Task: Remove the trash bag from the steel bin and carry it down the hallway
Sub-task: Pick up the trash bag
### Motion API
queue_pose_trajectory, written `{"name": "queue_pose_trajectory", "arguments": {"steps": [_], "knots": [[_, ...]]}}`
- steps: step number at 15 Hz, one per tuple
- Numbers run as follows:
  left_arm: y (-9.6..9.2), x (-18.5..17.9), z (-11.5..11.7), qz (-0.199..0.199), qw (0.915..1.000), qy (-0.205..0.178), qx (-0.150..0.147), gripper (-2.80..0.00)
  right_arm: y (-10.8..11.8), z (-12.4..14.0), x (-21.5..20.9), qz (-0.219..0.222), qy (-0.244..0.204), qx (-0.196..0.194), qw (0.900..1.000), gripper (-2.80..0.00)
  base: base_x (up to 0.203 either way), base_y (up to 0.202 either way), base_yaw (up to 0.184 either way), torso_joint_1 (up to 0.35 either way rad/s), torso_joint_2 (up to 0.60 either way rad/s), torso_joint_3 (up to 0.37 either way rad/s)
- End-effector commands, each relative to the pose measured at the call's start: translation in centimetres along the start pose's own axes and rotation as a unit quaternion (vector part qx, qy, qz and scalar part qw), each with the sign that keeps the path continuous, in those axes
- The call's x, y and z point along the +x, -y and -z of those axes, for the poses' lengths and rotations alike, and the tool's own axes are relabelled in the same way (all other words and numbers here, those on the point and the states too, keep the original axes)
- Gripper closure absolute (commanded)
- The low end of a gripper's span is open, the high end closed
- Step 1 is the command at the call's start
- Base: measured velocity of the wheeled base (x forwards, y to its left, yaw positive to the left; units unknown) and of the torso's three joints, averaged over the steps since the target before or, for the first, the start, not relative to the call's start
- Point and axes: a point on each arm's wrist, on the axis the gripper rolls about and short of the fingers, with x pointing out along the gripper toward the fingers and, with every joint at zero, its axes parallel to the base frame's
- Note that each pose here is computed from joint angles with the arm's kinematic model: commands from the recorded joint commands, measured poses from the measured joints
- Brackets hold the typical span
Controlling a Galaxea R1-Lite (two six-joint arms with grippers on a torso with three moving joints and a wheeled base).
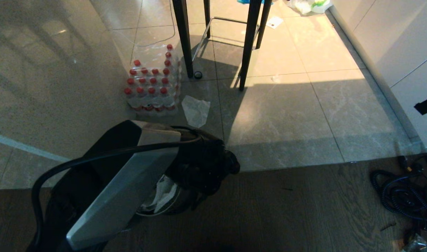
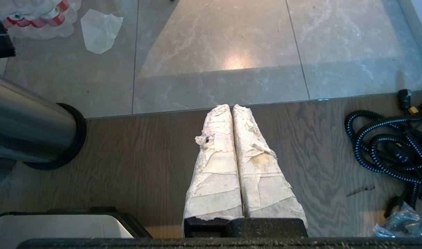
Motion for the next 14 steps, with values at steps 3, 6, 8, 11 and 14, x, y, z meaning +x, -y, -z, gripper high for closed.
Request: {"name": "queue_pose_trajectory", "arguments": {"steps": [3,6,8,11,14], "knots": [[-0.8,1.4,1.2,-0.016,0.9991,-0.028,0.027,-2.8,0.0,1.0,0.2,0.0,-0.017,0.0,1.0,0.0,0.0,0.0,0.0,0.0,0.0,0.0],[-2.2,3.3,1.6,-0.032,0.9976,-0.059,0.017,-2.8,0.0,1.0,0.2,0.0,-0.017,0.0,1.0,0.0,0.0,0.0,0.0,0.0,0.0,0.0],[-2.8,3.7,2.4,-0.044,0.996,-0.077,0.015,-2.8,0.0,1.0,0.2,0.0,-0.018,0.0,1.0,0.0,0.0,0.0,0.0,0.0,0.0,0.0],[-3.5,4.7,3.4,-0.067,0.9909,-0.114,0.025,-2.8,0.0,1.1,0.2,0.0,-0.019,0.0,1.0,0.0,0.0,0.0,0.0,0.0,0.0,0.0],[-4.4,5.7,4.0,-0.085,0.9856,-0.144,0.027,-2.8,0.0,1.0,0.2,0.0,-0.017,-0.001,1.0,0.0,0.0,0.0,0.0,0.0,0.0,0.0]]}}
